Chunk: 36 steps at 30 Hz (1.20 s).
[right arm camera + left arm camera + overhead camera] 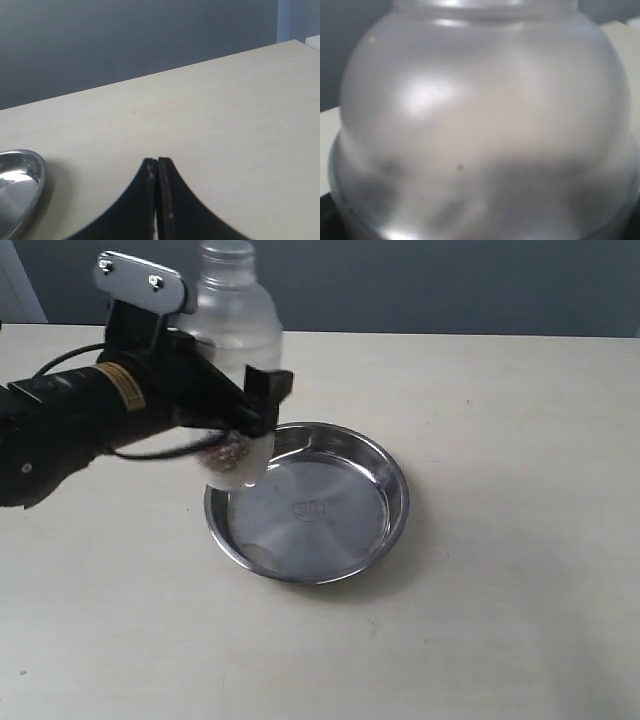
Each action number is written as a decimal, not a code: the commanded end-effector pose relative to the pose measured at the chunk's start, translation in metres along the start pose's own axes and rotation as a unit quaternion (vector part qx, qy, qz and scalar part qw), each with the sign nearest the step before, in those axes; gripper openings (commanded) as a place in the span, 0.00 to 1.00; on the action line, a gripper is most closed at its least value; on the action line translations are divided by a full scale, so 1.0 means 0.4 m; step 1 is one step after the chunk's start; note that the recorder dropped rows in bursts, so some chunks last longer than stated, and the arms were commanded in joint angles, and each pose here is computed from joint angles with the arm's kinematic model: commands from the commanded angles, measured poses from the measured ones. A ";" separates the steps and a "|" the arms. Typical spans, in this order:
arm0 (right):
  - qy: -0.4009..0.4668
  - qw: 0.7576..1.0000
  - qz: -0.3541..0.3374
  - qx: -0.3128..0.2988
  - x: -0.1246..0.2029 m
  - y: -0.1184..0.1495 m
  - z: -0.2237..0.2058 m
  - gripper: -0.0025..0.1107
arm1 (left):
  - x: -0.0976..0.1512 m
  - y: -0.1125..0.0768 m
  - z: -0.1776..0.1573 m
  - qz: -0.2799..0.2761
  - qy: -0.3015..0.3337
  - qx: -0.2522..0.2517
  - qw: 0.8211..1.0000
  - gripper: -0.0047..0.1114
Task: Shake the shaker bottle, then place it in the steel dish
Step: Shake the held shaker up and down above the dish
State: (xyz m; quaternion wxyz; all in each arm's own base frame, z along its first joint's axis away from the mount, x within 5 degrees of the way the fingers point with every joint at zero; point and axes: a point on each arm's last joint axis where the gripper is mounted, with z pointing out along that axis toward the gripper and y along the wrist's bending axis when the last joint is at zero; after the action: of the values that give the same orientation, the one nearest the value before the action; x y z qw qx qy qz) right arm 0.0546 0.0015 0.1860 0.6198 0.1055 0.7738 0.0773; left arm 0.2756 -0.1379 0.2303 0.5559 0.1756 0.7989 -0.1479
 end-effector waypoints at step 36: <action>-0.005 1.000 -0.004 -0.002 0.000 0.000 0.000 0.02 | -0.001 -0.025 0.013 -0.073 0.006 0.017 0.997 0.04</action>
State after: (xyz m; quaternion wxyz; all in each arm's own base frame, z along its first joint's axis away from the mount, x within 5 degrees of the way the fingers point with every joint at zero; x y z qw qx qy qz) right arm 0.0546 0.0015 0.1860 0.6198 0.1055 0.7738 0.0773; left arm 0.2626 -0.1644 0.2245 0.5255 0.2707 0.7886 -0.1694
